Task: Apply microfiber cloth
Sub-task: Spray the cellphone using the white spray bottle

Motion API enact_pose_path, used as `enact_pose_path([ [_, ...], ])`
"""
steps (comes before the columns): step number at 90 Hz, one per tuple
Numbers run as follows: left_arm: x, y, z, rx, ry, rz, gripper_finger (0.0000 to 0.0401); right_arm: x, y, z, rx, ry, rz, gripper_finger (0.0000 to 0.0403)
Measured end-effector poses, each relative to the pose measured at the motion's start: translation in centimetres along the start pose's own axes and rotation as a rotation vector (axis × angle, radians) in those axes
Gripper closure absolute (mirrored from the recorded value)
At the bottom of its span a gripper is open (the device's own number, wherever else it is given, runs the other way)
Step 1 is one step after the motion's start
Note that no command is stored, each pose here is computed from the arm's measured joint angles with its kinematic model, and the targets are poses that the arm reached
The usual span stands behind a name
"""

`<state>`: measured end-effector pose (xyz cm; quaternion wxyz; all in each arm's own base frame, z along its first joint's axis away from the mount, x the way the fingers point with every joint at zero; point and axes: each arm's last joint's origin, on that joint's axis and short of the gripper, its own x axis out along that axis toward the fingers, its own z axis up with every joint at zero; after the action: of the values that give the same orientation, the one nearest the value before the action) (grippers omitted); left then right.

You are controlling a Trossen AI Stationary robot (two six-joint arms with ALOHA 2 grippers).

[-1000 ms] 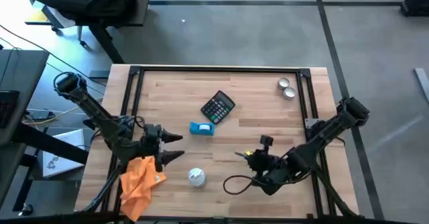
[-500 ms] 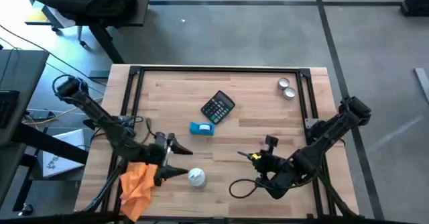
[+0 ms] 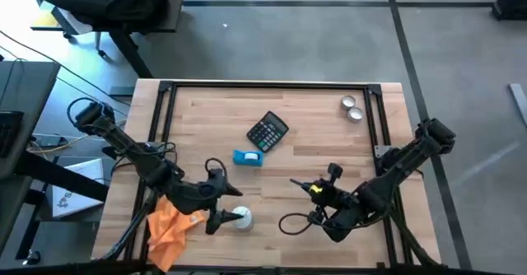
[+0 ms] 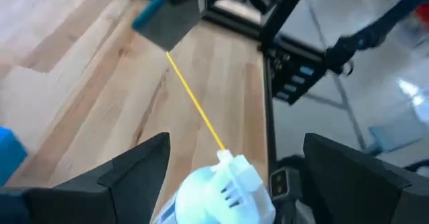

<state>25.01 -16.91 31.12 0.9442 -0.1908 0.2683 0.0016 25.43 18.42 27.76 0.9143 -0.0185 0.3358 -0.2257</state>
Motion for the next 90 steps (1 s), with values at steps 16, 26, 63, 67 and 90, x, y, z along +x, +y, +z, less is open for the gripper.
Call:
enact_pose_path([
  [16, 1.3, 0.5, 0.7, -0.045, 0.109, 0.063, 0.0078, 0.3, -0.1, 0.2, 0.014, -0.001, -0.005, 0.0402],
  [26, 2.2, 0.9, 0.9, -0.065, 0.161, 0.091, 0.0078, 0.4, 0.0, 0.4, 0.044, -0.012, 0.001, 0.0402],
  [63, 2.2, 1.0, 1.3, -0.052, 0.218, 0.128, 0.0082, 3.2, 1.4, 0.2, 0.255, -0.117, -0.113, 0.0402],
  [67, 2.2, 1.1, 1.3, -0.049, 0.222, 0.138, 0.0082, 3.3, 1.5, 0.2, 0.261, -0.132, -0.118, 0.0402],
  [90, 2.0, 1.3, 1.3, -0.011, 0.204, 0.184, 0.0082, 3.3, 1.8, 0.4, 0.244, -0.166, -0.12, 0.0402],
])
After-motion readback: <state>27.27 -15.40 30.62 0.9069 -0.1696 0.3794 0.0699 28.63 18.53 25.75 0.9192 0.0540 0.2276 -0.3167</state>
